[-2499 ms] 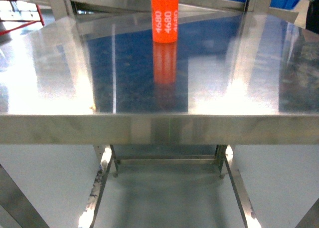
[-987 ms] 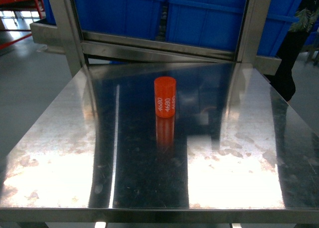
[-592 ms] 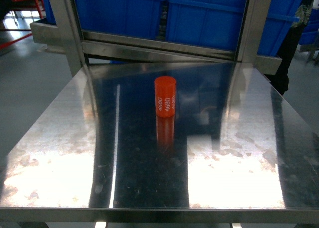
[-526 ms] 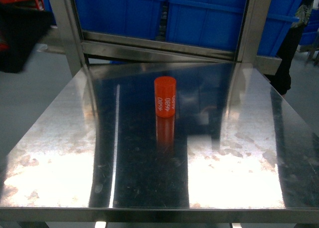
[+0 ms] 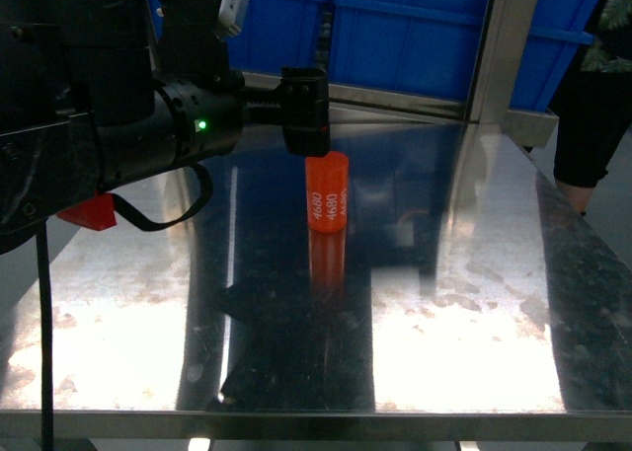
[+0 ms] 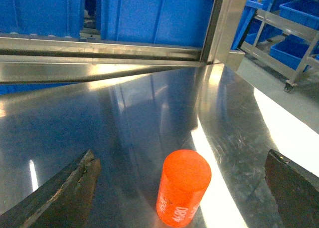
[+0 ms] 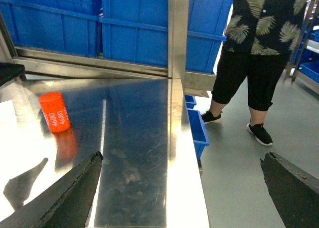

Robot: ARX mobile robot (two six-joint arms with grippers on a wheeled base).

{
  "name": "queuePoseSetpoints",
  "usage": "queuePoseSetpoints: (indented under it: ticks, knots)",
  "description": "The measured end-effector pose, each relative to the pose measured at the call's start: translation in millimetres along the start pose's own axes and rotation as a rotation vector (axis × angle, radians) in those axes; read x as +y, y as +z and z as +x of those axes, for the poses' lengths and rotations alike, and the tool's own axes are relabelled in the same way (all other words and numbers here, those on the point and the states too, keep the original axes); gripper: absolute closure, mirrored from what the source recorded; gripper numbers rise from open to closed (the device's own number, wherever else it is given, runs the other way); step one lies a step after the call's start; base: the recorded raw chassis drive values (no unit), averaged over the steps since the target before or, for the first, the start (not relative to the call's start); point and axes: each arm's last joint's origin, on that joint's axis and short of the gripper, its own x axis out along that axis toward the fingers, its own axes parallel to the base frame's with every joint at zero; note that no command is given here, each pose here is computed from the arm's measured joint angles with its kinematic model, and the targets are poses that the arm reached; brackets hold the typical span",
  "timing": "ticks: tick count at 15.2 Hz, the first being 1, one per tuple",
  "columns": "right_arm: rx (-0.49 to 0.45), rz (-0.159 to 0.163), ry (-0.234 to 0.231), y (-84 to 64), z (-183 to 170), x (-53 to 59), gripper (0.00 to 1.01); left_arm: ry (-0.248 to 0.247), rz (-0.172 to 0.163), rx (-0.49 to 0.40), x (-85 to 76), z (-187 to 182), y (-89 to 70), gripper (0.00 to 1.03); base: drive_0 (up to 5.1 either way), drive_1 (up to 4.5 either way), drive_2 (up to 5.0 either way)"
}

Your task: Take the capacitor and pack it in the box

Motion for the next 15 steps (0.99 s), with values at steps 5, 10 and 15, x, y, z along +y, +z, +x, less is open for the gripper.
queuePoseSetpoints:
  ticks: [5, 10, 15]
  knots:
    - [0.0, 0.0, 0.0, 0.0, 0.0, 0.0, 0.03, -0.027, 0.002, 0.022, -7.3, 30.1, -5.3, 0.05, 0.0, 0.0, 0.0]
    - [0.0, 0.0, 0.0, 0.0, 0.0, 0.0, 0.03, -0.024, 0.002, 0.079, -14.8, 54.5, -32.8, 0.05, 0.0, 0.0, 0.0]
    - [0.0, 0.0, 0.0, 0.0, 0.0, 0.0, 0.03, 0.012, -0.001, 0.155, -11.6, 77.5, -65.9, 0.05, 0.0, 0.0, 0.0]
